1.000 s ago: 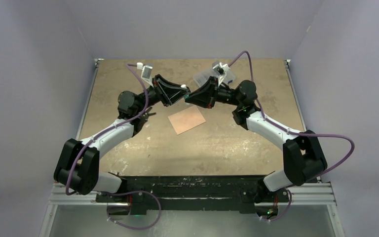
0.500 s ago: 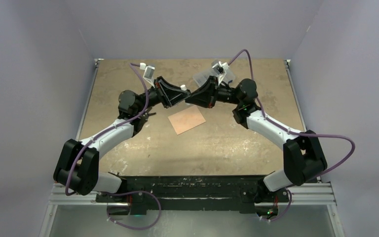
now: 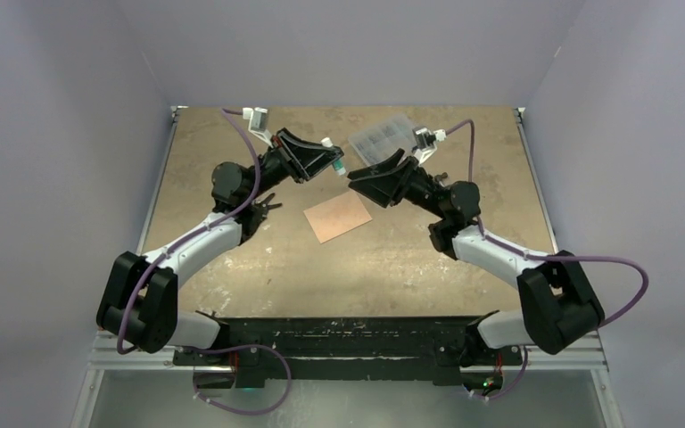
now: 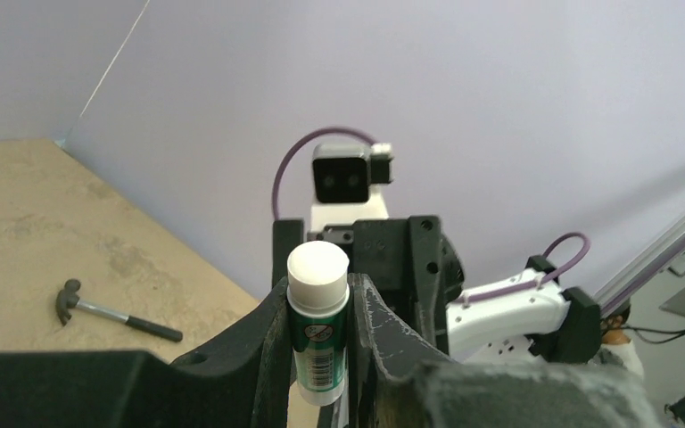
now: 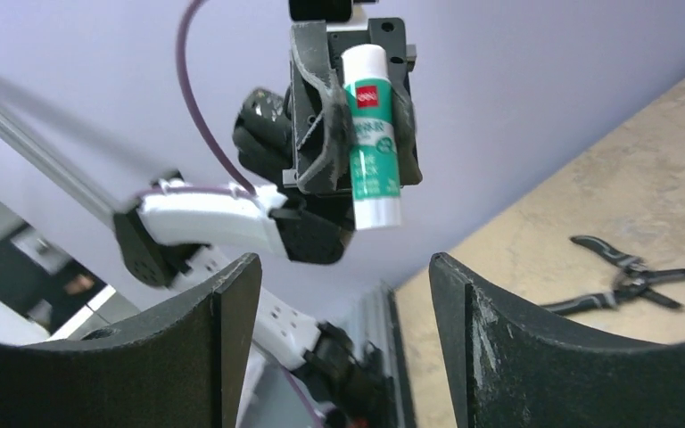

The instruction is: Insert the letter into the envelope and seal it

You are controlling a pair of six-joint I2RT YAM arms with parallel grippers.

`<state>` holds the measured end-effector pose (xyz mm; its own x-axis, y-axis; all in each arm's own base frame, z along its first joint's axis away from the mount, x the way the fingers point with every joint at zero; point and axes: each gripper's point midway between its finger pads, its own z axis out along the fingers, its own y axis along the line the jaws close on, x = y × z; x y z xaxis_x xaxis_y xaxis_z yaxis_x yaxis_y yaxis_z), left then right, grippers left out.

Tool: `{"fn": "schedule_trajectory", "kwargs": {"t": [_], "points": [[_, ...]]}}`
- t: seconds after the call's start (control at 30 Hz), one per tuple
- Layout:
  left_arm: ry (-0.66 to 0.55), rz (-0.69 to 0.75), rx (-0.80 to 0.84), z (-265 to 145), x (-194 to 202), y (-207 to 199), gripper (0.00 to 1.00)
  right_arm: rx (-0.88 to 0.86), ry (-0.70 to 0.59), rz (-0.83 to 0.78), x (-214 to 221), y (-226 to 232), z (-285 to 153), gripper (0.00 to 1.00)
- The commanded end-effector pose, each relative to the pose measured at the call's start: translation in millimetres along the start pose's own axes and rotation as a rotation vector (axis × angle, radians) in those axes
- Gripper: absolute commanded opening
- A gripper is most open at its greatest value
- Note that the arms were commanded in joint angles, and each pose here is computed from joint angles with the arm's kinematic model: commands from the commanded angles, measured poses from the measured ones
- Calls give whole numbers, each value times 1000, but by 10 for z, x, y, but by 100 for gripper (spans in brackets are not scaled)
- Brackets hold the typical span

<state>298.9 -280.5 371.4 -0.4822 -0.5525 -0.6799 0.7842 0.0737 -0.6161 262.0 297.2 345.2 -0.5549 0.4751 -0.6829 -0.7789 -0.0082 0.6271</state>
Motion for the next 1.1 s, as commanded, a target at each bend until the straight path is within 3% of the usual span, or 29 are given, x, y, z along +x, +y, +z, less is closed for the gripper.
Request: {"fn": "schedule_trajectory", "kwargs": {"t": [0.0, 0.2, 0.5, 0.7, 0.87, 1.07], "points": [[-134, -17, 85, 90, -416, -414, 0, -141, -207, 209, -349, 331, -26, 71], [-154, -34, 78, 113, -479, -423, 0, -224, -214, 307, -425, 386, 115, 68], [-163, -40, 89, 111, -460, -412, 0, -292, -198, 337, -393, 487, 311, 54], [-163, -42, 81, 108, -456, -397, 0, -247, -186, 347, -342, 373, 373, 27], [-144, -32, -27, 122, -427, -205, 0, -94, -177, 216, -290, 88, 465, 0], [-44, -38, -308, 71, -262, 315, 0, 282, -122, -97, -217, -672, 457, 0]]}}
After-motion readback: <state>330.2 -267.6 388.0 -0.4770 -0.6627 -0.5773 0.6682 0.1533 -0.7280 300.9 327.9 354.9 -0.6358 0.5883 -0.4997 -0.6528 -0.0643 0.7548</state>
